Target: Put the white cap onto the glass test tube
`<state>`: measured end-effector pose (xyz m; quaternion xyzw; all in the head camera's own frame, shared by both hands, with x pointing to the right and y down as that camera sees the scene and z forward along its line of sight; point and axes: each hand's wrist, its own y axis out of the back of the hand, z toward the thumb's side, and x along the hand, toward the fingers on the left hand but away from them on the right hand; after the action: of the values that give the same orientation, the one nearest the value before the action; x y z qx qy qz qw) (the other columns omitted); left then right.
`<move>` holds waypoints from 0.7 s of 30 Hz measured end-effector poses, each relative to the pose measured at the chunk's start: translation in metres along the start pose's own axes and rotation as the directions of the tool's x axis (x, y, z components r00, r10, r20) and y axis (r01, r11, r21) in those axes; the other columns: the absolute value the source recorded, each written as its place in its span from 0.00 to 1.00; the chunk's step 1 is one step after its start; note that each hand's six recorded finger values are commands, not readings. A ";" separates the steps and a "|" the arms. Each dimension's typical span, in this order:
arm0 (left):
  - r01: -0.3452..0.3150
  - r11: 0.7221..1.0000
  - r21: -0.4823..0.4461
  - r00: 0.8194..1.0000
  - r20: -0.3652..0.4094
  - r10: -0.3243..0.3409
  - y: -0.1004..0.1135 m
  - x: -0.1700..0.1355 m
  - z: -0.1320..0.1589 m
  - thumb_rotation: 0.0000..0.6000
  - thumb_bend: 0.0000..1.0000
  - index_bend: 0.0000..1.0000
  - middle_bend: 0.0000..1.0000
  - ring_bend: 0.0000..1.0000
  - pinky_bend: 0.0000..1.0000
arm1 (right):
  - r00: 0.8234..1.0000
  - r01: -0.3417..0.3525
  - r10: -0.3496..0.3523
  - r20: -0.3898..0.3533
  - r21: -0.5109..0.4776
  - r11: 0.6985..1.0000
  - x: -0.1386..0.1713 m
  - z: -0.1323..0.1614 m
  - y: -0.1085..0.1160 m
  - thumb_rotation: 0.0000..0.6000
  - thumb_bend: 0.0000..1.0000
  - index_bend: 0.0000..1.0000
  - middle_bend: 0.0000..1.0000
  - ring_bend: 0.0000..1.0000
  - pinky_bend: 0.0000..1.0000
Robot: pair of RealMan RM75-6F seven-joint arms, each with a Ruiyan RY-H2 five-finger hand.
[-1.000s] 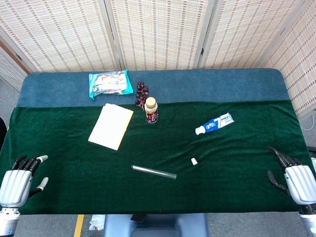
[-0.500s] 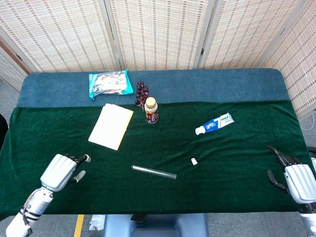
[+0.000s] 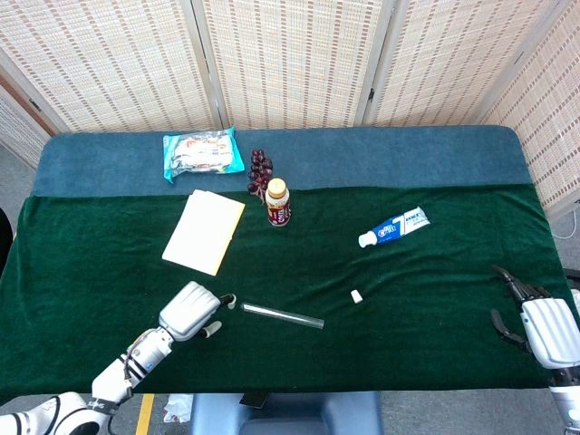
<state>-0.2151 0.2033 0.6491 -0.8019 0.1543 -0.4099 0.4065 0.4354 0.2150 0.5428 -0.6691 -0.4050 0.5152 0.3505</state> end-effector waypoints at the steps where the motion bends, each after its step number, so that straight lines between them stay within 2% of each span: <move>1: 0.004 1.000 -0.002 1.000 0.003 -0.004 -0.002 0.004 0.003 1.00 0.35 0.44 0.96 0.91 0.85 | 1.000 0.000 0.000 0.000 0.000 1.000 -0.001 0.000 0.000 1.00 0.51 0.12 0.32 0.42 0.40; 10: 0.037 0.999 0.016 0.999 0.021 -0.038 -0.014 0.043 0.034 1.00 0.35 0.44 0.97 0.92 0.85 | 1.000 -0.005 0.005 -0.002 -0.003 1.000 -0.006 -0.001 0.000 1.00 0.51 0.12 0.32 0.43 0.40; 21: 0.088 0.996 0.028 0.996 -0.026 -0.088 -0.026 0.077 0.050 1.00 0.35 0.45 0.97 0.92 0.85 | 1.000 -0.011 0.011 0.010 -0.006 1.000 -0.007 -0.004 -0.001 1.00 0.51 0.12 0.33 0.44 0.40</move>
<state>-0.1308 0.2006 0.6938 -0.7967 0.1178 -0.4395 0.3978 0.4383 0.2086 0.5473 -0.6699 -0.4044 0.5192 0.3437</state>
